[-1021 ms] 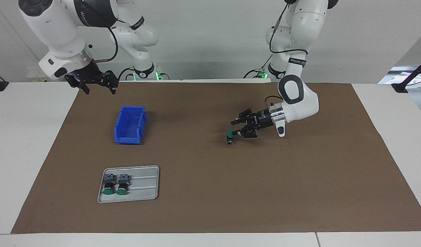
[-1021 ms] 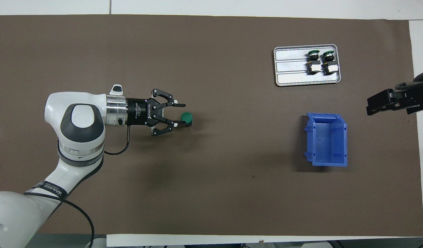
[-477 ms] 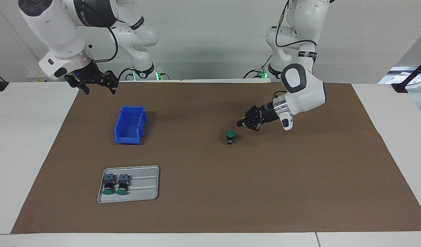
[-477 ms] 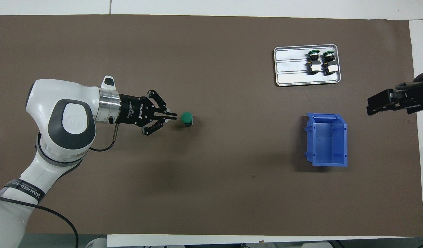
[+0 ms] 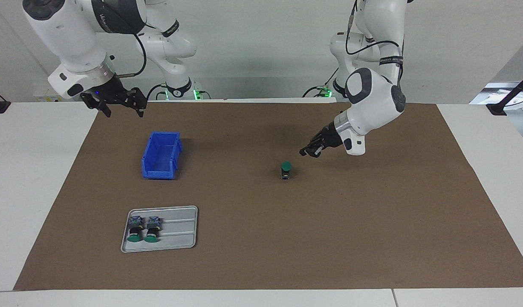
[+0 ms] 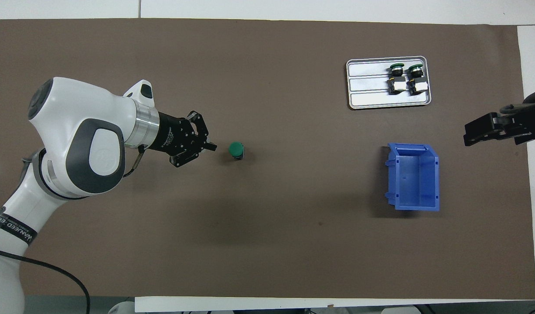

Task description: Place and press button with both arms

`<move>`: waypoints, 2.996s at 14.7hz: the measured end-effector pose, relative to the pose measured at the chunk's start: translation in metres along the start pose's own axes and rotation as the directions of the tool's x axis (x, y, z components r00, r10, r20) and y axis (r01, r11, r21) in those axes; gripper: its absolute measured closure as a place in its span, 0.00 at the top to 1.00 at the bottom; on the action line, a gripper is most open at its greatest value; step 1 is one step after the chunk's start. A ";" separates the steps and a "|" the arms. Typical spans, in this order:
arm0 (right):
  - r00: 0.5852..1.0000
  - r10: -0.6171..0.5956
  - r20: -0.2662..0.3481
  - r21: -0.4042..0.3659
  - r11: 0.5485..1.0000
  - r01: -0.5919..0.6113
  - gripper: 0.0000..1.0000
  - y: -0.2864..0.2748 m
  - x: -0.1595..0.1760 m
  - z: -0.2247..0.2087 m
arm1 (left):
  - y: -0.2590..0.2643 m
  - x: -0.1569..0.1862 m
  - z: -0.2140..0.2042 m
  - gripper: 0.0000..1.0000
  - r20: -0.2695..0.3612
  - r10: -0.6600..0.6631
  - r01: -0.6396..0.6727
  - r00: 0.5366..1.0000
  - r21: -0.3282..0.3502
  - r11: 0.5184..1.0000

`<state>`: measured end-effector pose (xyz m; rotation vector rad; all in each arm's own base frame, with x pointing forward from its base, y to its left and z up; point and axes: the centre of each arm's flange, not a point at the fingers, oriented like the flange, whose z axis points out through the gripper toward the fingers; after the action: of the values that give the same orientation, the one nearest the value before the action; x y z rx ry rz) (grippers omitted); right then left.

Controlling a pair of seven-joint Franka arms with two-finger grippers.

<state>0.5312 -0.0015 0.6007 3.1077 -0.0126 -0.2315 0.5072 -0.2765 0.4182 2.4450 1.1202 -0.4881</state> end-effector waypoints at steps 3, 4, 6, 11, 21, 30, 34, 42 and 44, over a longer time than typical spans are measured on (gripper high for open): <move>1.000 0.000 0.000 0.000 1.000 0.000 0.98 0.000 0.000 0.000 | 0.016 -0.026 0.006 0.01 -0.147 0.193 -0.178 0.970 0.112 0.978; 1.000 0.000 0.000 0.000 1.000 0.000 0.98 0.000 0.000 0.000 | 0.022 -0.036 0.009 0.01 -0.186 0.256 -0.230 0.949 0.149 0.962; 1.000 0.000 0.000 0.000 1.000 0.000 0.98 0.000 0.000 0.000 | 0.031 -0.050 0.015 0.01 -0.241 0.346 -0.300 0.907 0.207 0.931; 1.000 0.000 0.000 0.000 1.000 0.000 0.98 0.000 0.000 0.000 | 0.046 -0.053 0.029 0.01 -0.304 0.447 -0.369 0.841 0.282 0.886; 1.000 0.000 0.000 0.000 1.000 0.000 0.98 0.000 0.000 0.000 | 0.055 -0.063 0.064 0.01 -0.279 0.493 -0.411 0.824 0.306 0.859; 1.000 0.000 0.000 0.000 1.000 0.000 0.98 0.000 0.000 0.000 | 0.051 -0.060 0.084 0.01 -0.266 0.497 -0.411 0.826 0.320 0.853; 1.000 0.000 0.000 0.000 1.000 0.000 0.98 0.000 0.000 0.000 | 0.043 -0.057 0.097 0.01 -0.254 0.507 -0.418 0.824 0.333 0.845; 1.000 0.000 0.000 0.000 1.000 0.000 0.98 0.000 0.000 0.000 | 0.043 -0.061 0.100 0.01 -0.235 0.518 -0.445 0.822 0.304 0.843; 1.000 0.000 0.000 0.000 1.000 0.000 0.98 0.000 0.000 0.000 | 0.042 -0.060 0.100 0.01 -0.231 0.531 -0.457 0.815 0.307 0.835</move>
<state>0.5311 -0.0015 0.6005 3.1077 -0.0126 -0.2321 0.4885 -0.3892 0.3697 2.9609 0.4838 -0.0721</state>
